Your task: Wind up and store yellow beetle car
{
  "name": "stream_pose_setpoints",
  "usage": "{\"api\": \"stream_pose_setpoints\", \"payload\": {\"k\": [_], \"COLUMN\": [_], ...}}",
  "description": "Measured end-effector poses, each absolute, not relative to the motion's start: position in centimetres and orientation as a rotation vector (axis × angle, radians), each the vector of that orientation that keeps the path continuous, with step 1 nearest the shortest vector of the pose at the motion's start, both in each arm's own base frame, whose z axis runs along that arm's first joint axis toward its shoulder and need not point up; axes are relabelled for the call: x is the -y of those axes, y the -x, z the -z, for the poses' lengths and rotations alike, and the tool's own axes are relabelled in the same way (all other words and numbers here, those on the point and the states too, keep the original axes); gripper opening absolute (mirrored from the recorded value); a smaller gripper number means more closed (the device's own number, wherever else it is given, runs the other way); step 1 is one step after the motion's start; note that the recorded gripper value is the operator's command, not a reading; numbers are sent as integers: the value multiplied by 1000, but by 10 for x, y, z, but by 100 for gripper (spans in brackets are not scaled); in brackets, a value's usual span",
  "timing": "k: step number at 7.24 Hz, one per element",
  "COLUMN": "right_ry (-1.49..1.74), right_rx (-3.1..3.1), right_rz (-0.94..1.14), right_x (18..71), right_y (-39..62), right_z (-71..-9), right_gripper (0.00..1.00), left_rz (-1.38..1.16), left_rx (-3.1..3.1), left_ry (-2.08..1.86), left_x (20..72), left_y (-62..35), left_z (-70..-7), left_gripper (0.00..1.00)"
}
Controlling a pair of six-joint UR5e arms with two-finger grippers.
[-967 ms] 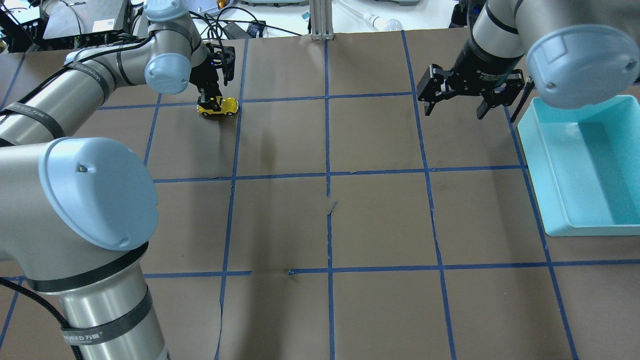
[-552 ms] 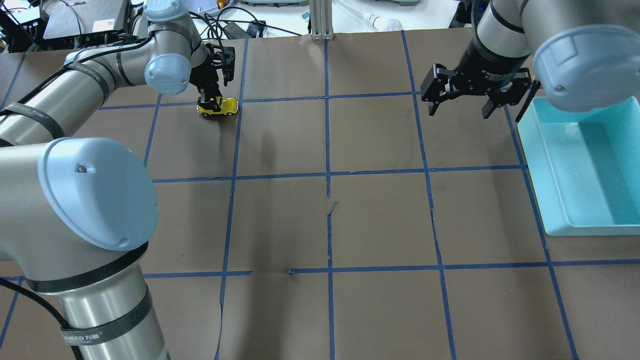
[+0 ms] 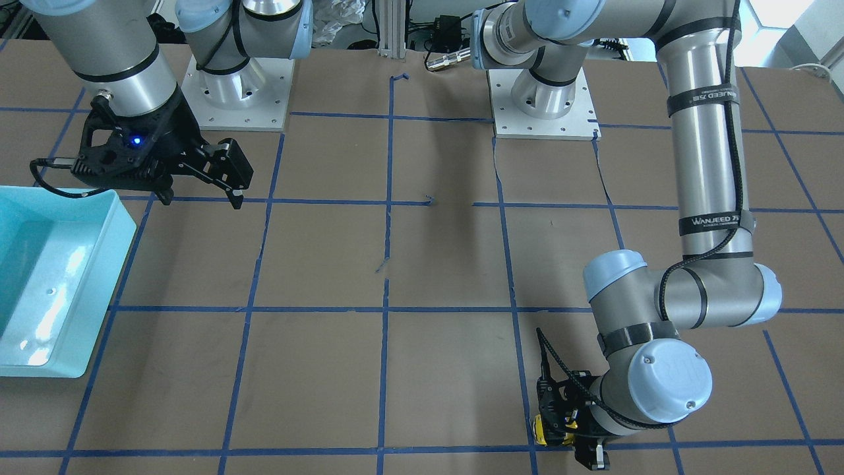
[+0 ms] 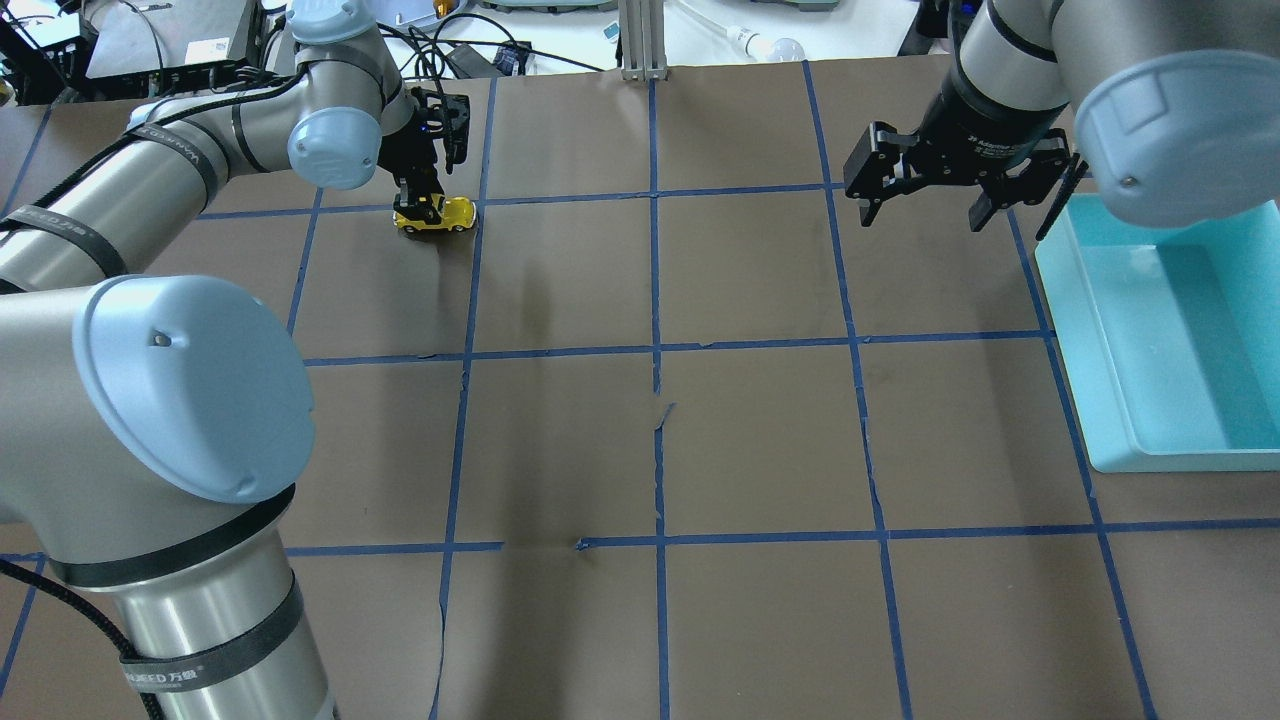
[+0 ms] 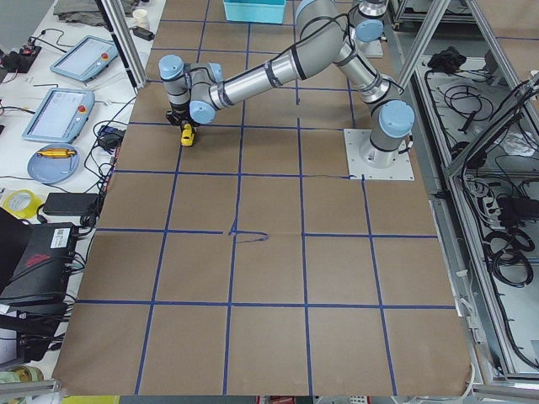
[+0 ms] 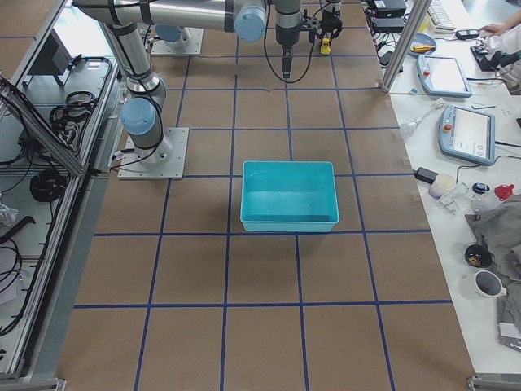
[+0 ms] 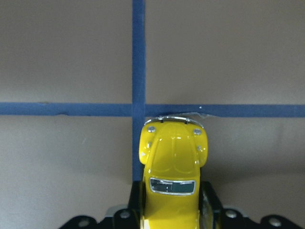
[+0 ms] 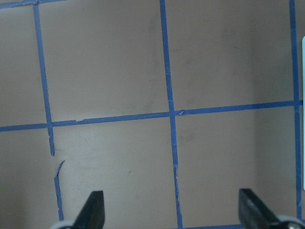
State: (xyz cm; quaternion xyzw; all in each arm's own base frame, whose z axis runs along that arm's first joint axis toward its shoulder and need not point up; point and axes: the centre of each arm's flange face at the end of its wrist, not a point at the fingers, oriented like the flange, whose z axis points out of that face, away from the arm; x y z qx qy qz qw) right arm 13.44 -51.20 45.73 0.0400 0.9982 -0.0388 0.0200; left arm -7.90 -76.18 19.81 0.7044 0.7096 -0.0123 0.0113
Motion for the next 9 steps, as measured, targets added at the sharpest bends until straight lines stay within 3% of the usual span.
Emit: {"api": "stream_pose_setpoints", "payload": {"k": [9], "right_ry": [-114], "right_rx": [-3098], "right_rz": [114], "right_x": [542], "right_y": [-134], "right_z": [-421], "right_gripper": [100], "left_rz": [16], "left_rx": [-2151], "left_ry": [-2244], "left_x": [762], "left_y": [70], "left_z": [-195], "left_gripper": [9]}}
